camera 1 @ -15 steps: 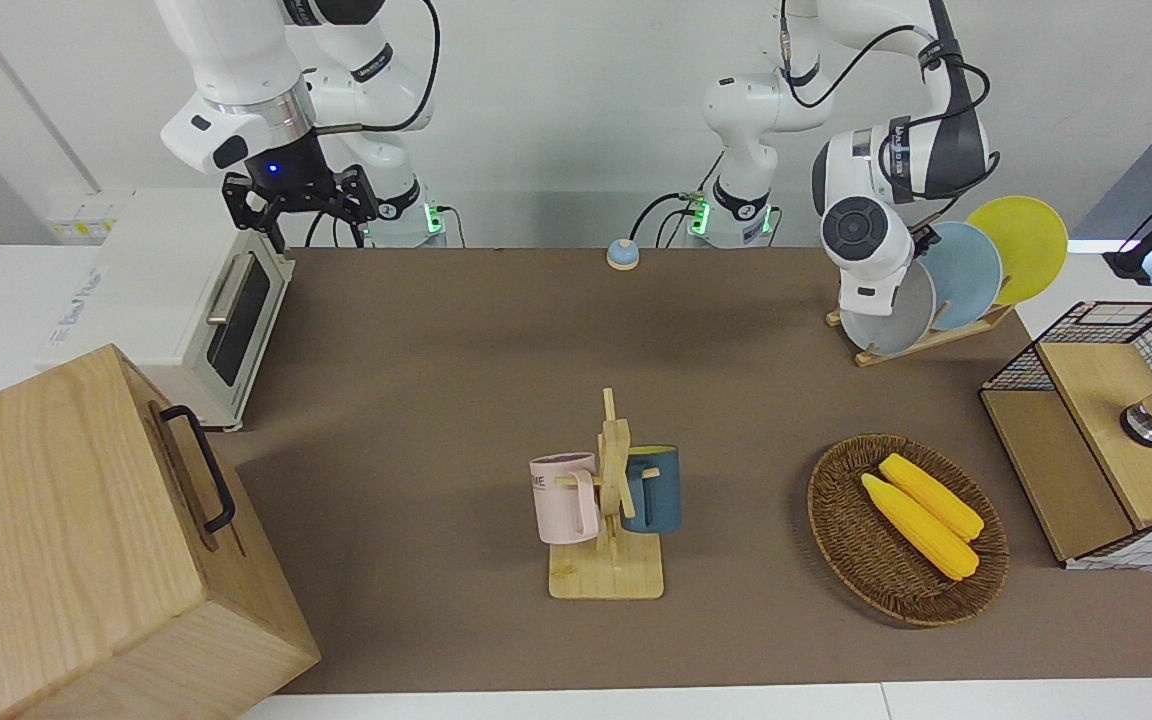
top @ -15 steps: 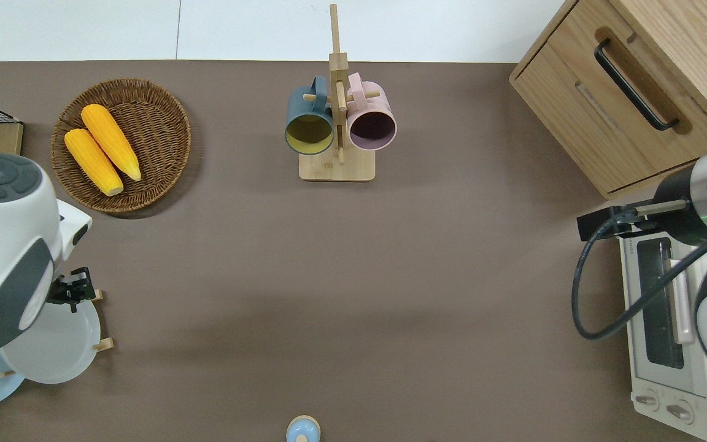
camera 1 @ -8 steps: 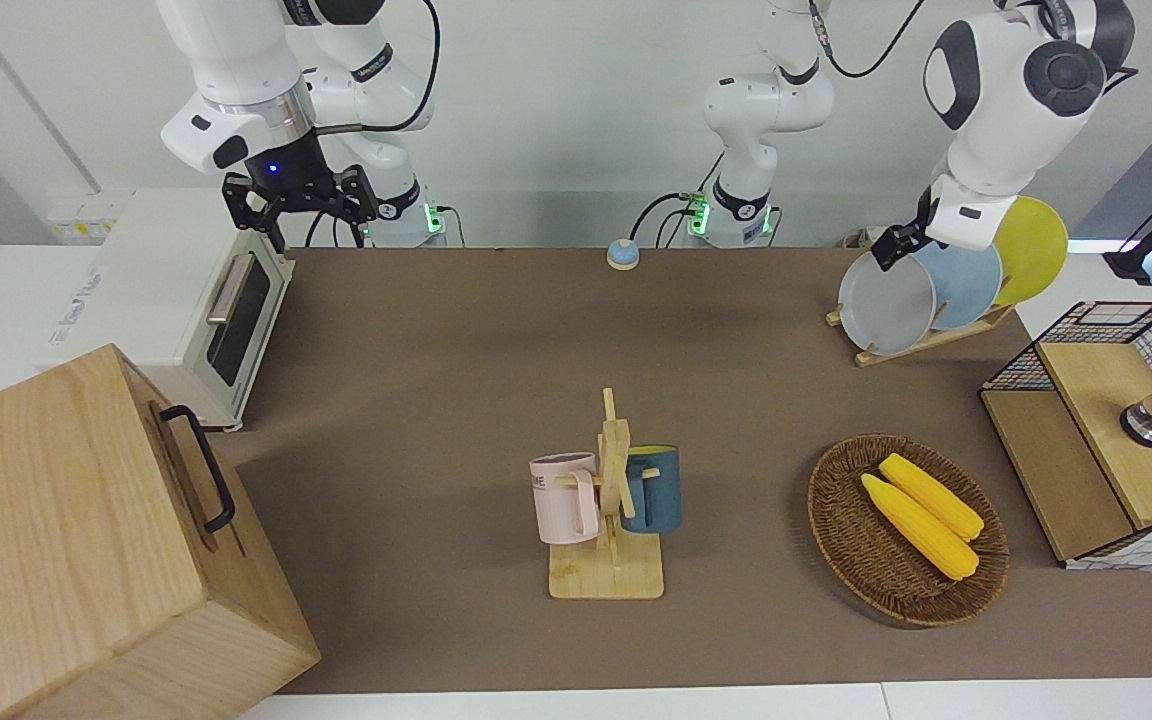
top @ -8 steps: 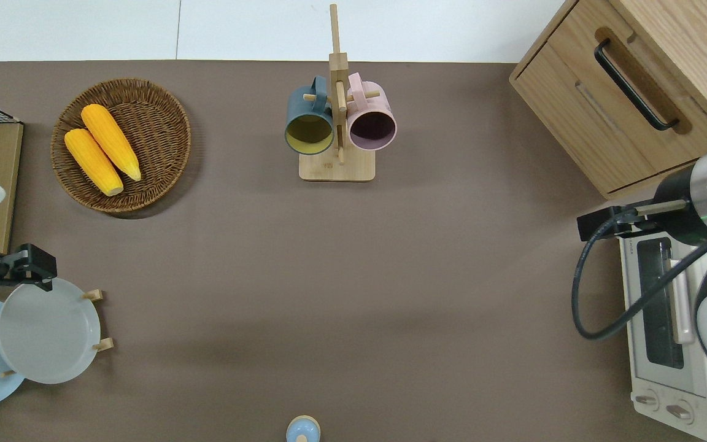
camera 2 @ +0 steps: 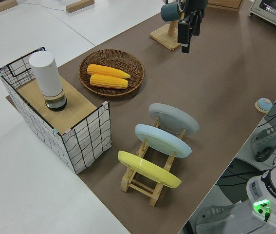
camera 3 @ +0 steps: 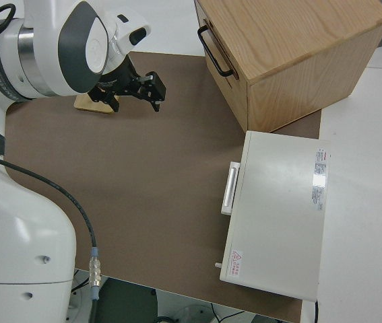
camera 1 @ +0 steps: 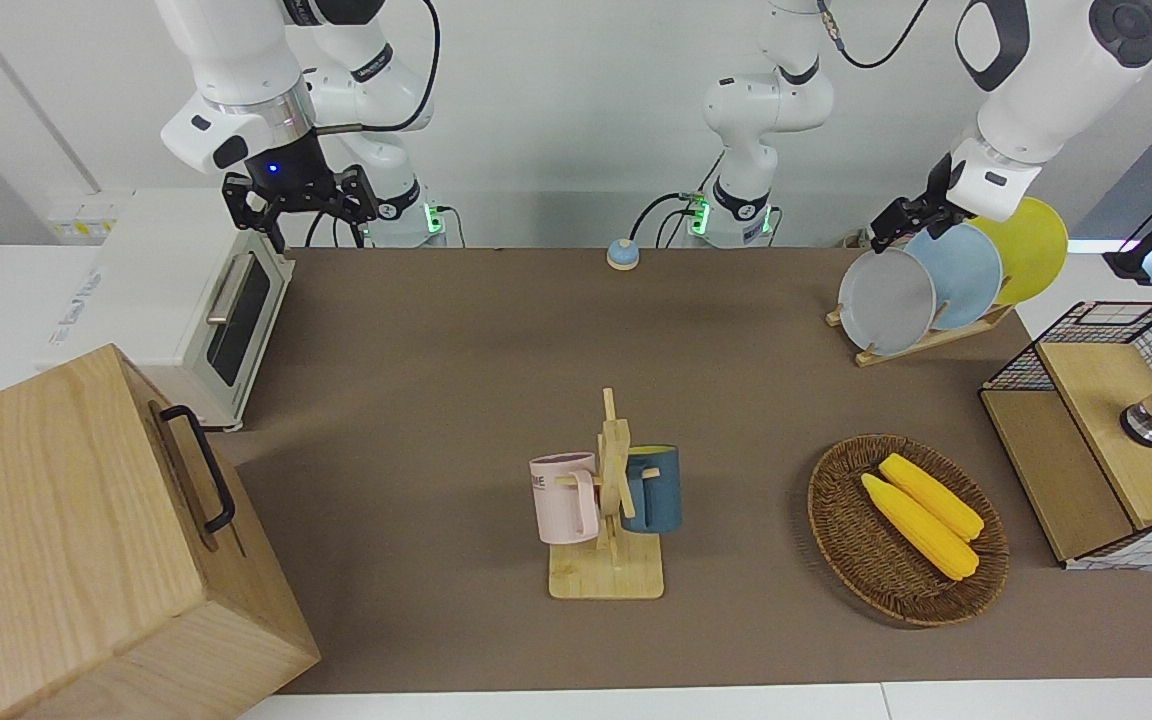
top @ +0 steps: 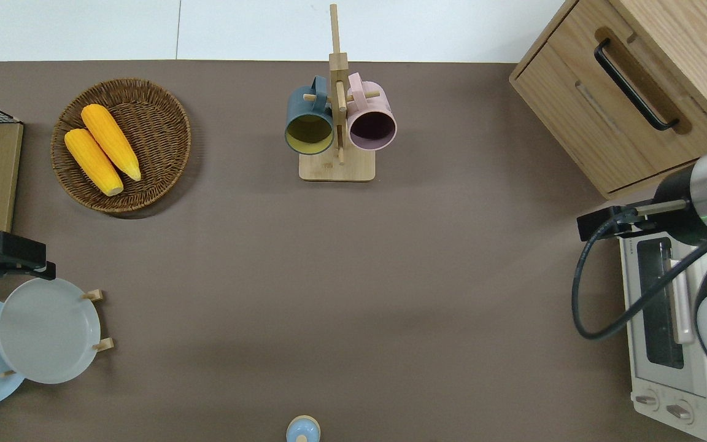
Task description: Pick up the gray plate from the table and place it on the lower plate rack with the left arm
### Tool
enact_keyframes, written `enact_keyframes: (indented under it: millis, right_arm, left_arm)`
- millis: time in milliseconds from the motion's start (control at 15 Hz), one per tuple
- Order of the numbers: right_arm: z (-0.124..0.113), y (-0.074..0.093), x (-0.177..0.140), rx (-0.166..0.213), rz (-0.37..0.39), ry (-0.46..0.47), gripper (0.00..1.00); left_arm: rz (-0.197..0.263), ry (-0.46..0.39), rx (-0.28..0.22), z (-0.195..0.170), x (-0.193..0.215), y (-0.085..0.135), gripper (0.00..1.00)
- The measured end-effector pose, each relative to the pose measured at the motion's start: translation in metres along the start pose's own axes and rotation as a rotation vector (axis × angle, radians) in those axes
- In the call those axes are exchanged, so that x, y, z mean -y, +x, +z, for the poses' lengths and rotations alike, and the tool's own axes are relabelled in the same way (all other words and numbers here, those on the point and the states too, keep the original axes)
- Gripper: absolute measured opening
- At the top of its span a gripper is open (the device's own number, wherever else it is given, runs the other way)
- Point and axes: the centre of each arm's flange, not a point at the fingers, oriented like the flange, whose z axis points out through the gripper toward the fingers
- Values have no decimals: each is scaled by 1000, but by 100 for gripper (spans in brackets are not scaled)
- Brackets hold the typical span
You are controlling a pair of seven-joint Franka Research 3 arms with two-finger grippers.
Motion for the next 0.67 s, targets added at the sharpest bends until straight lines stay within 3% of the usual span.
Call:
enact_keyframes:
  millis: [267, 667]
  right_arm:
    - [0, 0, 0, 0, 0, 0, 99]
    - [0, 0, 0, 0, 0, 0, 99]
  left_arm:
    - [6, -11, -36, -16, -2, -2, 99]
    - [3, -11, -42, -15, -3, 3, 100]
